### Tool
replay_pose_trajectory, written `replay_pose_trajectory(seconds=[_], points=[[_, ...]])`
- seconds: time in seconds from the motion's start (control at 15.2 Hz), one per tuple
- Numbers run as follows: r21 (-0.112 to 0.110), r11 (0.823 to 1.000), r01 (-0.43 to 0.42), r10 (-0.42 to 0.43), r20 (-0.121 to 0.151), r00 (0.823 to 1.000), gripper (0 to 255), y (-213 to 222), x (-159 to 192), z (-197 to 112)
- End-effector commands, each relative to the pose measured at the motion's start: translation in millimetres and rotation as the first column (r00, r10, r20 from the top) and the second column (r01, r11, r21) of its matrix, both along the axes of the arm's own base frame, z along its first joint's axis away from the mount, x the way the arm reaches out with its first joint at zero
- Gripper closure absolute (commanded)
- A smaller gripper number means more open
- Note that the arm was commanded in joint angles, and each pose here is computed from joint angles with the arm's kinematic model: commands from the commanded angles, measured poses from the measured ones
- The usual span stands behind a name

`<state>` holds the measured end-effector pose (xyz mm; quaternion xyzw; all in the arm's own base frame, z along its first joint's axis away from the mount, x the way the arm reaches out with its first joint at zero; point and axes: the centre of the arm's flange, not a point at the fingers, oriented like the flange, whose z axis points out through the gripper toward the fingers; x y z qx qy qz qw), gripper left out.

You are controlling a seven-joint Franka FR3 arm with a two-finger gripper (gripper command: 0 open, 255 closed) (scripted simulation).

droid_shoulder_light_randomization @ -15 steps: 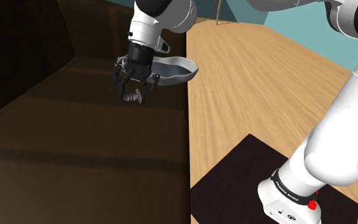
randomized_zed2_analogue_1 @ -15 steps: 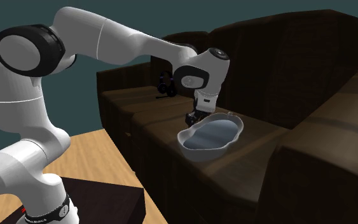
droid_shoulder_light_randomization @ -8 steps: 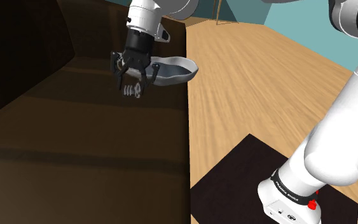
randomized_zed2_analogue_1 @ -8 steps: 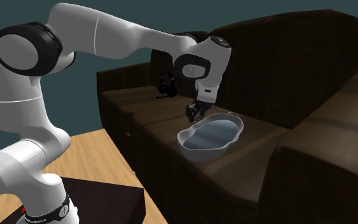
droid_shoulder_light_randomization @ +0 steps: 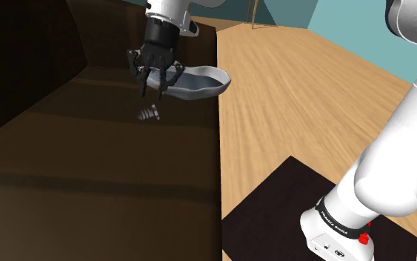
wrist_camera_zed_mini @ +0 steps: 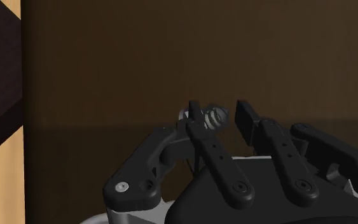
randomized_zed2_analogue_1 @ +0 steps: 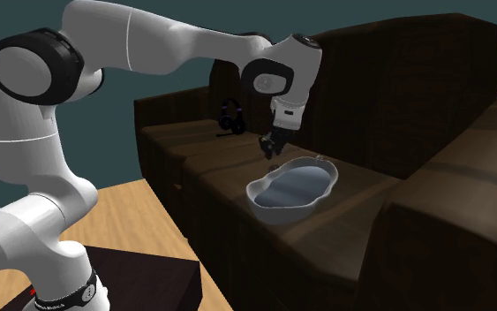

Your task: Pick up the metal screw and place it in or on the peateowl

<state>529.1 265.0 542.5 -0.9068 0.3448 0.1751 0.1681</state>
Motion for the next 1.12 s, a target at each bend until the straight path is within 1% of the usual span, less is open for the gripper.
replay_pose_trajectory(seconds=[0.0,0.07,0.13,0.66,1.06], points=[[-0.087,0.992,0.094,-0.093,0.006,0.996,0,10.3,-0.2,-6.5],[-0.172,0.967,0.186,-0.185,0.021,0.982,0,19.9,0.5,-13.7],[-0.245,0.932,0.266,-0.264,0.041,0.964,0,27.9,1.9,-20.9],[-0.245,0.932,0.266,-0.264,0.041,0.964,0,37.2,-2.3,-59.6],[-0.245,0.932,0.266,-0.264,0.041,0.964,0,37.2,-2.3,-59.6]])
